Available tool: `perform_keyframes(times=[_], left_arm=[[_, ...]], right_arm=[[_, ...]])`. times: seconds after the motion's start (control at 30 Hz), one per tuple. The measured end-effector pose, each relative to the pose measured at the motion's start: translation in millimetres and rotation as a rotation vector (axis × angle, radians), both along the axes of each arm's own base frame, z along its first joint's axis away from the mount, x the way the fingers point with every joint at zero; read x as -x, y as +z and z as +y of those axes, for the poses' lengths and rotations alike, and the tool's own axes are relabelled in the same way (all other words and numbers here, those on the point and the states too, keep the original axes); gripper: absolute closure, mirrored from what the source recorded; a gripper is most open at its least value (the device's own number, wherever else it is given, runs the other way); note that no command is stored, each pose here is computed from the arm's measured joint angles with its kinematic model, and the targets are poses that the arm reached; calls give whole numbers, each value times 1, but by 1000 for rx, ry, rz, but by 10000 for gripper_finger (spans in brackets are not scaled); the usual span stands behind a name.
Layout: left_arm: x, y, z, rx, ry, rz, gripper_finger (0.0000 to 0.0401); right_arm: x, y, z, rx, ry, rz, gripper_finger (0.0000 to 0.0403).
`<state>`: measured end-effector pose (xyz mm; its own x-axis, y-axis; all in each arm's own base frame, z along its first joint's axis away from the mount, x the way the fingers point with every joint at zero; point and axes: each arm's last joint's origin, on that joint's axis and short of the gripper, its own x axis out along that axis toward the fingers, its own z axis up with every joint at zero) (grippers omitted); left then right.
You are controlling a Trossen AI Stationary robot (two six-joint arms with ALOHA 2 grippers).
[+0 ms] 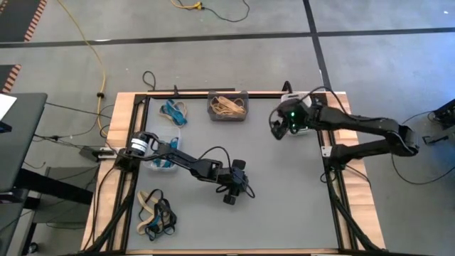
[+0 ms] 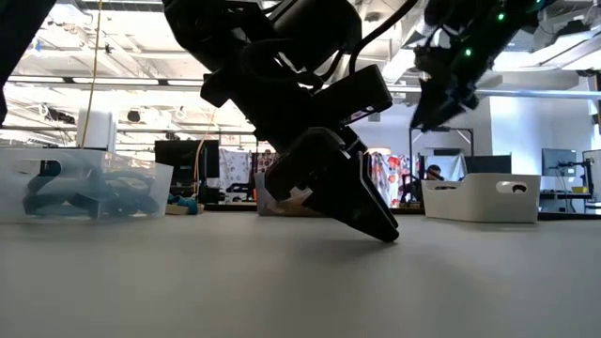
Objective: Sort rubber bands into baskets
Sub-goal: Put the black rubber band into the white bin
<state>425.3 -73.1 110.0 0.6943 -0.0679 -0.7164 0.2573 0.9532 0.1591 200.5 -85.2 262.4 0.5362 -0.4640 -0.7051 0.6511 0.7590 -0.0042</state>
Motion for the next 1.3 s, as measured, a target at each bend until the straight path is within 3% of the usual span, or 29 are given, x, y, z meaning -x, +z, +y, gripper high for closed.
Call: perform_keyframes(times=[0.6, 1.07, 1.3], left_arm=[[2, 2, 2, -47, 11, 20, 232], [19, 23, 13, -222, 86, 127, 232], [22, 26, 14, -219, 96, 142, 232]], right_arm=[[-31, -3, 95, 105, 231, -67, 147], [-43, -26, 148, 178, 281, -47, 147], [-45, -39, 168, 205, 282, -31, 147]])
